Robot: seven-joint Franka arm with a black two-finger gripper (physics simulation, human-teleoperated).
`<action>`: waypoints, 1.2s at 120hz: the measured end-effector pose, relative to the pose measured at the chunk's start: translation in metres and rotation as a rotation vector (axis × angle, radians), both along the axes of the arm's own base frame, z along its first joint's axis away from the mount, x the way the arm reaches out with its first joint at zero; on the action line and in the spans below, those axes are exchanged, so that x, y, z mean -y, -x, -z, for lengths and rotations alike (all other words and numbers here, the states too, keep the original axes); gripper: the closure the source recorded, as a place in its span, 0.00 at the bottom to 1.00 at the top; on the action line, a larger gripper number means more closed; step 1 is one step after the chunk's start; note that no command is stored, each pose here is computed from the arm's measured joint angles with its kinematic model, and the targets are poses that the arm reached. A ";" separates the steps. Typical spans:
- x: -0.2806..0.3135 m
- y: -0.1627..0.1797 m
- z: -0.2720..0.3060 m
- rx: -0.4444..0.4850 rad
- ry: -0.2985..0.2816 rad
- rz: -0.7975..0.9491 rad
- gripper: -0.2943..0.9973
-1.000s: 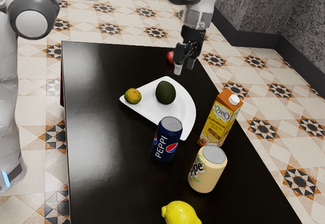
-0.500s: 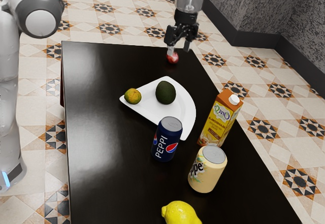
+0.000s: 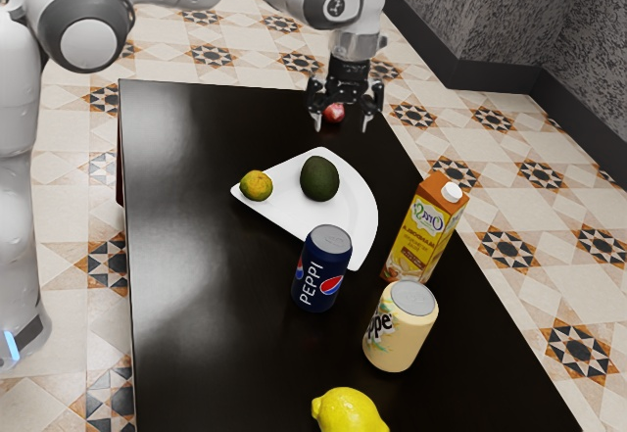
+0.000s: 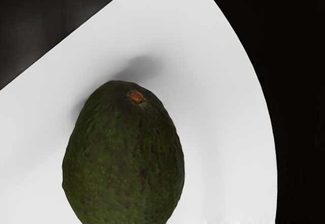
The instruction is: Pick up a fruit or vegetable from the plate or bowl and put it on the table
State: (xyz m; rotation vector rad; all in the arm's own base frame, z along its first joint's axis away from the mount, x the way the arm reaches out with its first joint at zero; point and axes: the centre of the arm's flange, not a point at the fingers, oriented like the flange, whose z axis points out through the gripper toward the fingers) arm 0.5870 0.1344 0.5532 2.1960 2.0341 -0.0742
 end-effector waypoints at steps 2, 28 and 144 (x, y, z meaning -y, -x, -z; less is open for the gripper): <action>0.000 -0.001 0.001 0.005 0.000 0.015 0.23; 0.010 0.010 0.004 0.074 0.004 0.175 0.23; 0.010 0.070 0.051 0.126 0.060 0.310 0.23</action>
